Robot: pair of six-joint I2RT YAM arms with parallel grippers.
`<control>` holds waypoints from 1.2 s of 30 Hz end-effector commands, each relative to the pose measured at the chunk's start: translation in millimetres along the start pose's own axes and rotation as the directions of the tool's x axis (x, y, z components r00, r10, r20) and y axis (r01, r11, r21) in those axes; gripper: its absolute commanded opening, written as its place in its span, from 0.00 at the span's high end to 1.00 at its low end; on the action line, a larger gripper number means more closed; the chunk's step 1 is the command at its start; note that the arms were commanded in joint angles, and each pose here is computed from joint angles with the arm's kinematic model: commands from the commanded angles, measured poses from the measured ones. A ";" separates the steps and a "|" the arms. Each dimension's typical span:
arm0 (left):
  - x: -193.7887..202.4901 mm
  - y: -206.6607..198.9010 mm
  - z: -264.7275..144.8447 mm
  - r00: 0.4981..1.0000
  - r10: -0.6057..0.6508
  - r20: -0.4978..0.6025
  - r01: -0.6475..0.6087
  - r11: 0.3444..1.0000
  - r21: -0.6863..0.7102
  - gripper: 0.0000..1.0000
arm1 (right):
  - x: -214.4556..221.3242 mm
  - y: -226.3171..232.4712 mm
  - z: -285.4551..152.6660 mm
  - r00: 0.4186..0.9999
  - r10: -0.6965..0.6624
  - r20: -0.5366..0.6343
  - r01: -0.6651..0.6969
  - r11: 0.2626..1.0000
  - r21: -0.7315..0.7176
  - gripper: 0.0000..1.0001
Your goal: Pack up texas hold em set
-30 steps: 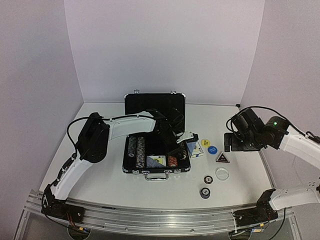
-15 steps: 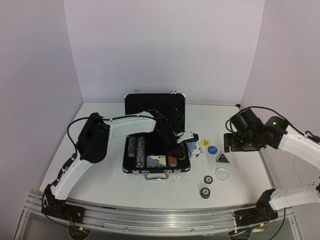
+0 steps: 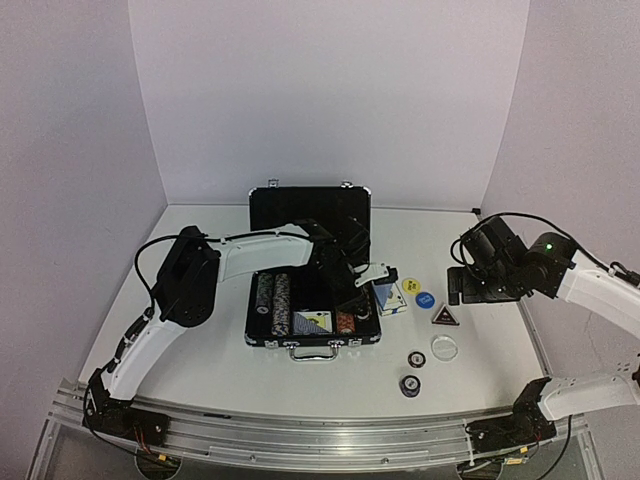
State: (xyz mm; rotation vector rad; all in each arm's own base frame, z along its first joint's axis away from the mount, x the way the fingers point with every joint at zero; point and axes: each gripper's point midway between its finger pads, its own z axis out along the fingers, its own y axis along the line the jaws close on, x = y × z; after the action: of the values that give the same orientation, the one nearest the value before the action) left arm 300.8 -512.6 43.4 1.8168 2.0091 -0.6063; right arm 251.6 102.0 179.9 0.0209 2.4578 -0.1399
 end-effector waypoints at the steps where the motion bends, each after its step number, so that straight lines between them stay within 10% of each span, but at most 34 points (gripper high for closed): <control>1: -20.3 4.8 -19.5 0.999 0.009 0.053 -0.007 0.999 -0.048 0.65 | -0.8 0.0 0.0 1.000 -0.002 0.003 0.002 1.000 -0.002 0.02; 19: -58.4 -5.3 -77.6 0.985 0.050 0.163 -0.038 0.996 -0.075 0.47 | -1.3 2.9 0.7 1.000 -0.004 -0.002 0.004 1.000 -0.011 0.02; 25: -70.6 -15.3 -103.3 0.974 0.036 0.224 -0.022 0.998 -0.064 0.04 | 2.5 8.3 1.2 1.000 -0.014 -0.022 0.013 0.999 -0.042 0.02; 28: -77.1 -22.4 -117.7 0.961 0.021 0.275 -0.006 0.999 -0.054 0.00 | 7.8 12.5 2.9 0.999 -0.026 -0.044 0.023 0.998 -0.065 0.02; 36: -65.5 -7.6 -160.3 0.879 -0.183 0.440 0.285 0.942 -0.178 0.00 | 22.5 84.2 9.4 0.968 -0.228 -0.107 0.169 0.904 -0.392 0.02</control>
State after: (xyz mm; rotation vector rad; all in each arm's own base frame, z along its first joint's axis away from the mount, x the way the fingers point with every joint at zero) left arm 285.6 -493.7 154.8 1.5368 1.9462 -0.7224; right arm 243.2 136.8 162.0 -0.1771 2.5706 0.0335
